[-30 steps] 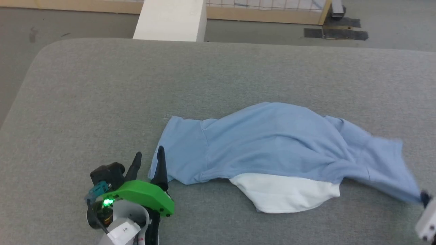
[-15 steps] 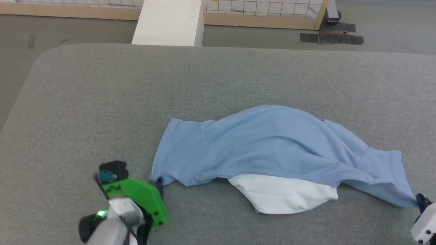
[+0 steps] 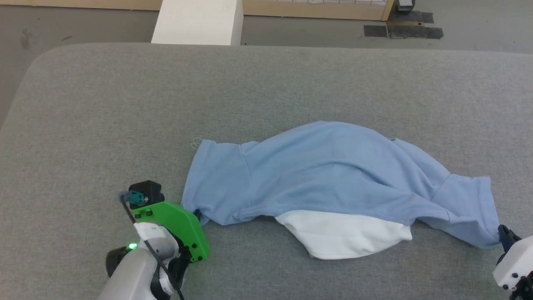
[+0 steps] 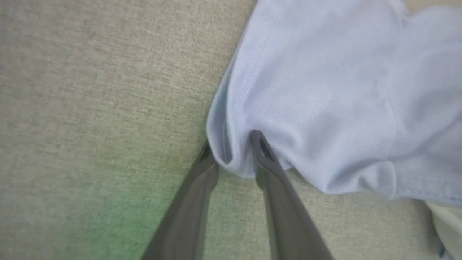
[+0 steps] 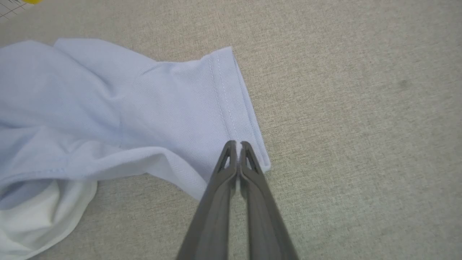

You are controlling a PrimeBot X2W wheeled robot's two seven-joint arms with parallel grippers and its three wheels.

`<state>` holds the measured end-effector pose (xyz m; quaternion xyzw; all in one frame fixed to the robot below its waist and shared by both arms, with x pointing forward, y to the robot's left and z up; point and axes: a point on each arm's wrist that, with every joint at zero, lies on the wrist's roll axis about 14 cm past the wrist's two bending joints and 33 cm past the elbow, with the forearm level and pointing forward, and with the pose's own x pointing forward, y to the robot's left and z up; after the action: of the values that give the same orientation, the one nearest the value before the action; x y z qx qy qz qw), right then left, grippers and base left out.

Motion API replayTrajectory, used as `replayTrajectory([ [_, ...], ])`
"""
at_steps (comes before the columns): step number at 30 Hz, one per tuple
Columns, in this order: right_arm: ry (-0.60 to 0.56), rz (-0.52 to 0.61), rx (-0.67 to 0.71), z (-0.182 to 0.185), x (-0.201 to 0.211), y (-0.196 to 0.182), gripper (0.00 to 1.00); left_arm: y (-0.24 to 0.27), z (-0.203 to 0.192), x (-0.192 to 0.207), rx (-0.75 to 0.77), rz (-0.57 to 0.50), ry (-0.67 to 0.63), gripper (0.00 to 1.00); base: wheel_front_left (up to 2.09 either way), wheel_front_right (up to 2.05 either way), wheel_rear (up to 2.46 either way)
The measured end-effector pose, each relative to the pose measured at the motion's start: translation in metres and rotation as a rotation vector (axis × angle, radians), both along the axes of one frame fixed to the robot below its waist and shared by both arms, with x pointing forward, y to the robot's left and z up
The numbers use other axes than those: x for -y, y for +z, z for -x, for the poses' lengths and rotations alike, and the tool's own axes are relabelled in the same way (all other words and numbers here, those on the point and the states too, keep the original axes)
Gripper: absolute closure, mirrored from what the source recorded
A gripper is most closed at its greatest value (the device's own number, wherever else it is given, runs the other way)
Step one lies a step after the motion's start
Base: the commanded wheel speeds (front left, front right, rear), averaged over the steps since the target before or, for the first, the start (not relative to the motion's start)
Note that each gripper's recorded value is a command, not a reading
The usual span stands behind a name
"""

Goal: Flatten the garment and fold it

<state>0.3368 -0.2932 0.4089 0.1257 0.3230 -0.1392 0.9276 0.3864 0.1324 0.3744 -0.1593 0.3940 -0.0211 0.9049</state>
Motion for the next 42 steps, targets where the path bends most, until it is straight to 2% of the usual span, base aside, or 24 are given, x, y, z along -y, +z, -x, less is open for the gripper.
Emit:
replayTrajectory([
  [4, -0.018, -0.049, 0.092, -0.013, -0.001, 0.015, 1.00, 0.021, -0.014, 0.011, 0.107, 0.133, 0.065, 1.00, 0.00, 0.00, 0.00],
  [7, -0.031, -0.125, 0.207, -0.034, -0.005, 0.039, 1.00, 0.062, -0.037, 0.010, 0.260, 0.270, 0.140, 1.00, 0.00, 0.00, 0.00],
  [9, -0.019, -0.187, 0.282, -0.053, -0.011, 0.059, 1.00, 0.091, -0.054, 0.002, 0.364, 0.268, 0.136, 1.00, 0.00, 0.00, 0.00],
  [12, 0.047, -0.227, 0.377, -0.091, -0.025, 0.100, 1.00, 0.144, -0.089, -0.017, 0.519, 0.181, 0.095, 1.00, 0.00, 0.00, 0.00],
  [16, 0.140, -0.141, 0.434, -0.140, -0.029, 0.150, 1.00, 0.202, -0.132, -0.031, 0.654, 0.055, 0.045, 1.00, 0.00, 0.00, 0.00],
  [18, 0.152, -0.123, 0.498, -0.171, -0.029, 0.182, 1.00, 0.232, -0.156, -0.038, 0.719, -0.028, 0.029, 1.00, 0.00, 0.00, 0.00],
  [21, 0.169, -0.086, 0.595, -0.210, -0.036, 0.230, 1.00, 0.271, -0.187, -0.043, 0.798, -0.081, 0.030, 1.00, 0.00, 0.00, 0.00],
  [26, 0.159, -0.108, 0.798, -0.262, -0.050, 0.307, 1.00, 0.325, -0.232, -0.049, 0.931, -0.183, 0.048, 1.00, 0.00, 0.00, 0.00],
  [29, 0.145, -0.064, 0.919, -0.281, -0.052, 0.349, 1.00, 0.347, -0.255, -0.054, 0.990, -0.271, 0.058, 1.00, 0.00, 0.00, 0.00],
  [32, 0.132, -0.018, 0.994, -0.295, -0.053, 0.374, 1.00, 0.371, -0.270, -0.050, 1.073, -0.309, 0.065, 1.00, 0.00, 0.00, 0.00],
  [37, 0.110, -0.007, 1.093, -0.307, -0.053, 0.400, 1.00, 0.400, -0.282, -0.044, 1.190, -0.313, 0.092, 1.00, 0.00, 0.00, 0.00],
  [42, 0.108, -0.036, 1.146, -0.307, -0.058, 0.418, 1.00, 0.429, -0.275, -0.050, 1.264, -0.295, 0.130, 1.00, 0.00, 0.00, 0.00],
])
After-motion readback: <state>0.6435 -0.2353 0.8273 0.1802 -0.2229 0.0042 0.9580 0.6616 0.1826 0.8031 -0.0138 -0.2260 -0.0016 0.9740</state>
